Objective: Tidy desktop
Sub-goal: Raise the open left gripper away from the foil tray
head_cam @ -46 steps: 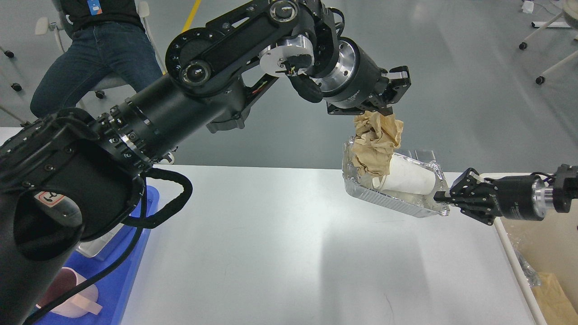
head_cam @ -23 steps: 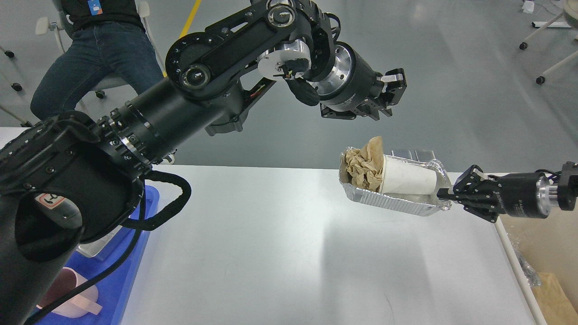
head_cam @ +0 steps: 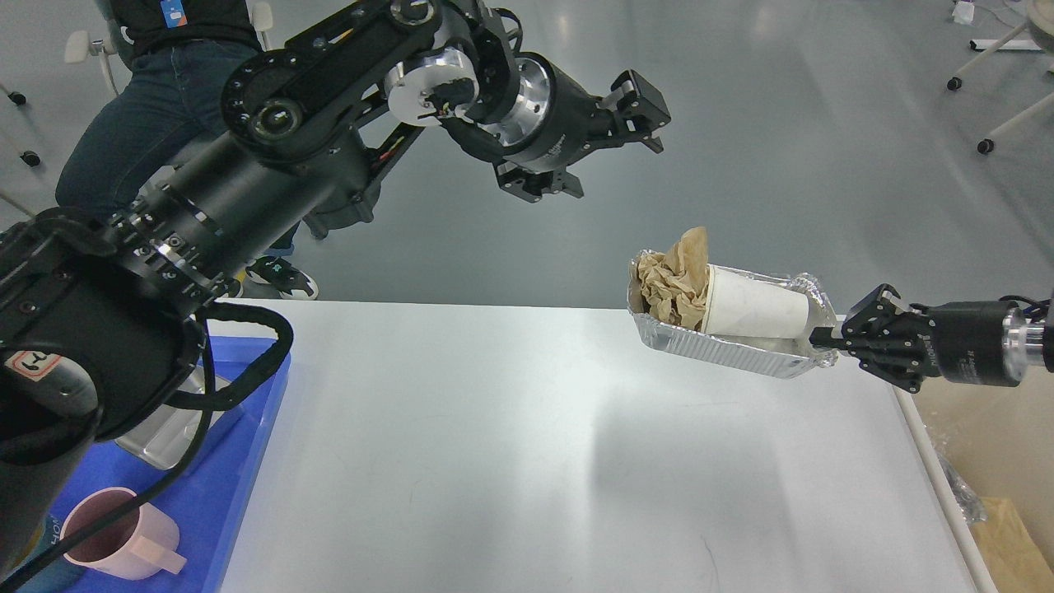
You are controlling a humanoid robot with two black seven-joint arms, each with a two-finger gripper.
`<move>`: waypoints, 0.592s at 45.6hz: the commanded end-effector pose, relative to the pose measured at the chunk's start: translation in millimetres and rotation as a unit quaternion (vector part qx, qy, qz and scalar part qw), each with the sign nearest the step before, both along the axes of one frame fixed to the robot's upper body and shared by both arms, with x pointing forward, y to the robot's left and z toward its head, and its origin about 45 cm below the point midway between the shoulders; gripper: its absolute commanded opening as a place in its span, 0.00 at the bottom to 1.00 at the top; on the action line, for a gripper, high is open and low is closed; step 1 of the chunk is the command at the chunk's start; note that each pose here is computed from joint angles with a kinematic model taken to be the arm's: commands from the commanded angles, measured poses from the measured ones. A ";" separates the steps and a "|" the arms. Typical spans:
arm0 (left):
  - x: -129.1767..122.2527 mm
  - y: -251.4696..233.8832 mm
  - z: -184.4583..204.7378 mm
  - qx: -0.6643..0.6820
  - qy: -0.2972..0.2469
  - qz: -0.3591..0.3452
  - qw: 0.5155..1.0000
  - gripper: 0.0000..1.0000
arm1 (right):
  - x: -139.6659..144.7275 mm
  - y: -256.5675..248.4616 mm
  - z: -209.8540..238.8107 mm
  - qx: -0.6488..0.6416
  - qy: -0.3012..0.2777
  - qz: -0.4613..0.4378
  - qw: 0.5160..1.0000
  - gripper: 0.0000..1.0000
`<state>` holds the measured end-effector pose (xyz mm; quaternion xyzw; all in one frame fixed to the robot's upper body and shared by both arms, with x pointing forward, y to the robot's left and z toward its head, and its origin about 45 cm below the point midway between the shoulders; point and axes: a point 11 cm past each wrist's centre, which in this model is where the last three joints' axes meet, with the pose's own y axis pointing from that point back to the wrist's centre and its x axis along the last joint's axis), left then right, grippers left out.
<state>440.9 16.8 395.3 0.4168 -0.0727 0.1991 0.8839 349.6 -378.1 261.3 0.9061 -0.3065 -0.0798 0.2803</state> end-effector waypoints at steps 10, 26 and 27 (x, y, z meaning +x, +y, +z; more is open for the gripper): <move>23.0 67.6 -10.2 -0.055 0.038 0.072 0.995 0.97 | 2.3 -1.1 7.3 0.010 -0.009 -0.003 1.000 0.00; 23.4 105.1 -57.1 -0.106 0.104 0.117 0.982 0.97 | 1.1 -1.5 7.1 0.026 -0.006 -0.007 1.000 0.00; 23.8 107.1 -57.9 -0.111 0.106 0.120 0.981 0.97 | 1.2 -1.2 7.6 0.026 -0.007 -0.006 1.000 0.00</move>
